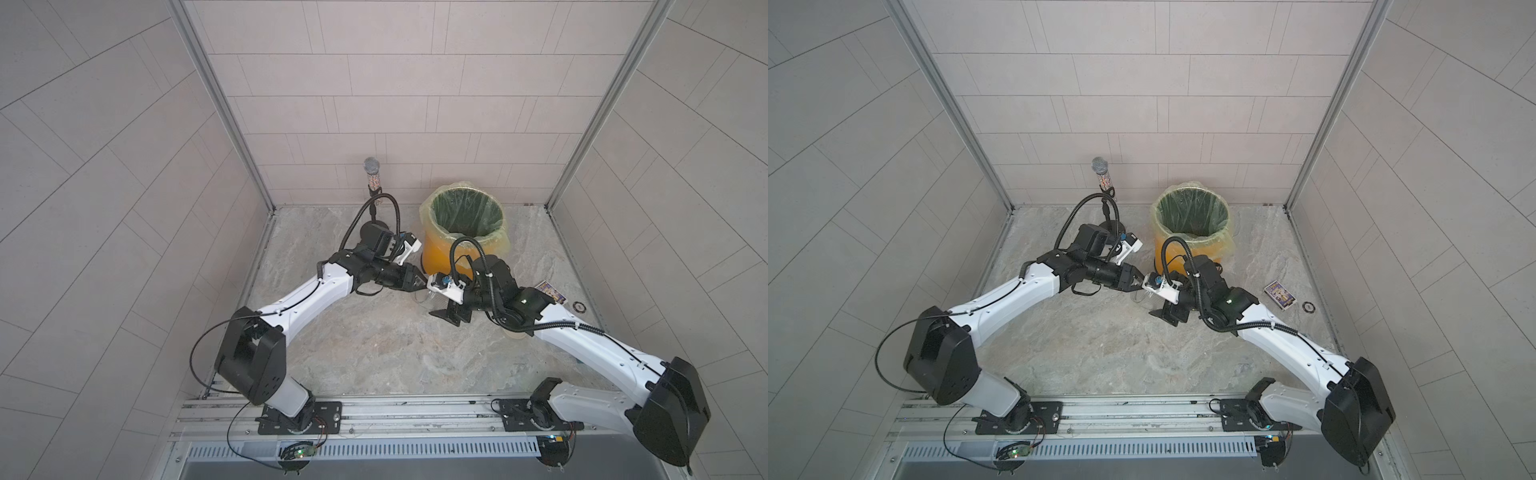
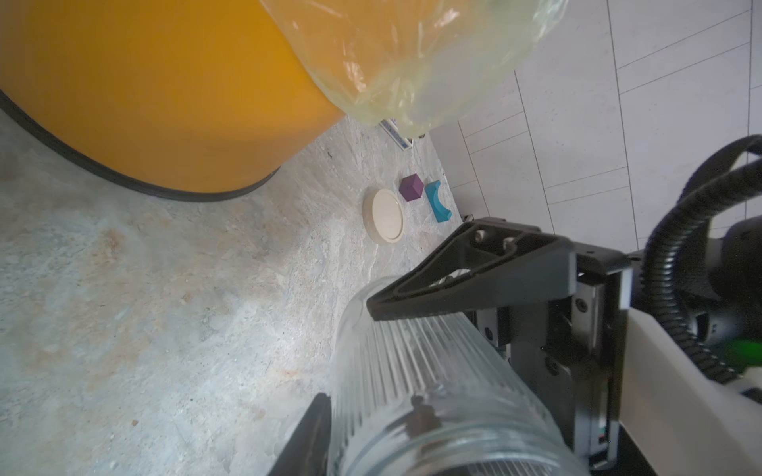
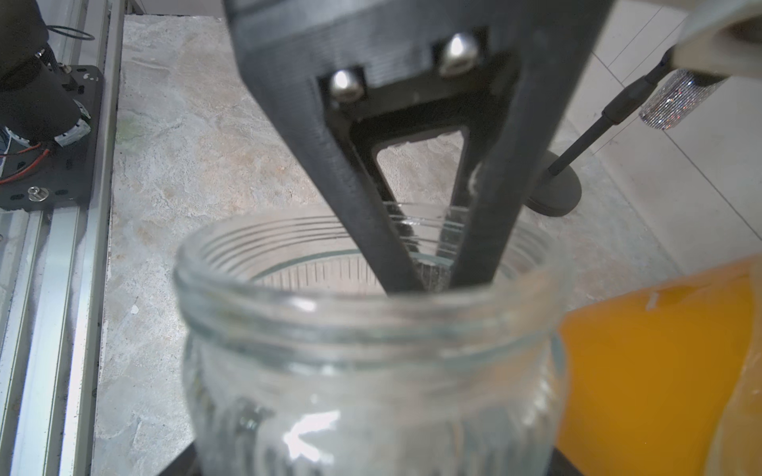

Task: Empty expired oatmeal from jars
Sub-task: Place the jar at the center of the board, then reset both arms

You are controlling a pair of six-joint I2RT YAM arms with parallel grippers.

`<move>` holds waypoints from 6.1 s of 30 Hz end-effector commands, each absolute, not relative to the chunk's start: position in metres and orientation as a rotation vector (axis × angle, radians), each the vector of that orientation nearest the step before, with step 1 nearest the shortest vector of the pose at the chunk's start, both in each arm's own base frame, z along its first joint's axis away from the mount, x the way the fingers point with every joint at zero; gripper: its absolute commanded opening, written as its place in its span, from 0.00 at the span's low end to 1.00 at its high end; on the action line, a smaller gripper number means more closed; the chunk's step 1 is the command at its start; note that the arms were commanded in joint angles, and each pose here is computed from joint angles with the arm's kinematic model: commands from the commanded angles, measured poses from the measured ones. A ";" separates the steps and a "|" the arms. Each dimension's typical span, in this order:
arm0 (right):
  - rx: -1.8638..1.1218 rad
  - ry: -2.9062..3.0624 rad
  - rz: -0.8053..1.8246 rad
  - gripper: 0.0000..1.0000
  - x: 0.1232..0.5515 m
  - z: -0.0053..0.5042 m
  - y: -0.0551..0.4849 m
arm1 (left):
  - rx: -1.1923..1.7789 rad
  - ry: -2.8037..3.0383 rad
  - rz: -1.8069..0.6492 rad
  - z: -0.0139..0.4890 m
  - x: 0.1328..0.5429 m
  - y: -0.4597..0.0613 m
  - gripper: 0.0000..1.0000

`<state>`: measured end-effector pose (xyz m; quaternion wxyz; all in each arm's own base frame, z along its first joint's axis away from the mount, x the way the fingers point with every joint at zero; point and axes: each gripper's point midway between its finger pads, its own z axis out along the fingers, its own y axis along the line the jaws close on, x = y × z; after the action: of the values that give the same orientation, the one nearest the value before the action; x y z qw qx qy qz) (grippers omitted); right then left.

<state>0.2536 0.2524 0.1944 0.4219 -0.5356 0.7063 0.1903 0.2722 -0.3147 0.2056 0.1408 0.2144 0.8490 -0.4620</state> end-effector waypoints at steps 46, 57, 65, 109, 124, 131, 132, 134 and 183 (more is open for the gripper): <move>-1.521 1.784 0.481 0.99 0.271 0.157 0.287 | 0.743 2.604 -0.918 0.180 0.277 -0.309 0.00; -1.598 1.813 0.331 0.99 0.249 0.155 0.249 | 0.672 2.683 -0.679 0.166 0.292 -0.286 0.00; -1.404 1.921 0.225 1.00 0.248 0.177 0.210 | 0.632 2.743 -0.392 0.155 0.310 -0.260 0.00; -0.092 1.903 -0.033 0.99 0.336 0.152 -0.004 | 0.636 2.866 0.078 0.134 0.325 -0.220 0.56; 0.020 1.911 -0.056 0.99 0.376 0.115 -0.022 | 0.280 2.467 0.087 0.219 0.356 -0.174 1.00; 0.050 1.901 -0.051 0.99 0.380 0.116 -0.024 | -0.032 2.214 0.092 0.225 0.358 -0.101 1.00; 0.056 1.905 -0.057 1.00 0.381 0.115 -0.025 | -0.072 2.177 0.091 0.226 0.357 -0.090 1.00; 0.058 1.907 -0.053 0.99 0.383 0.115 -0.024 | -0.143 2.097 0.134 0.227 0.352 -0.069 1.00; 0.130 1.911 -0.165 0.99 0.395 0.090 -0.032 | -0.175 1.907 0.309 0.089 0.394 0.030 1.00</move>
<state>0.3928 -0.0317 0.0887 0.5709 0.0459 0.8163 -0.0746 0.3884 0.0321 0.0825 0.5600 -0.0724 0.8122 0.1464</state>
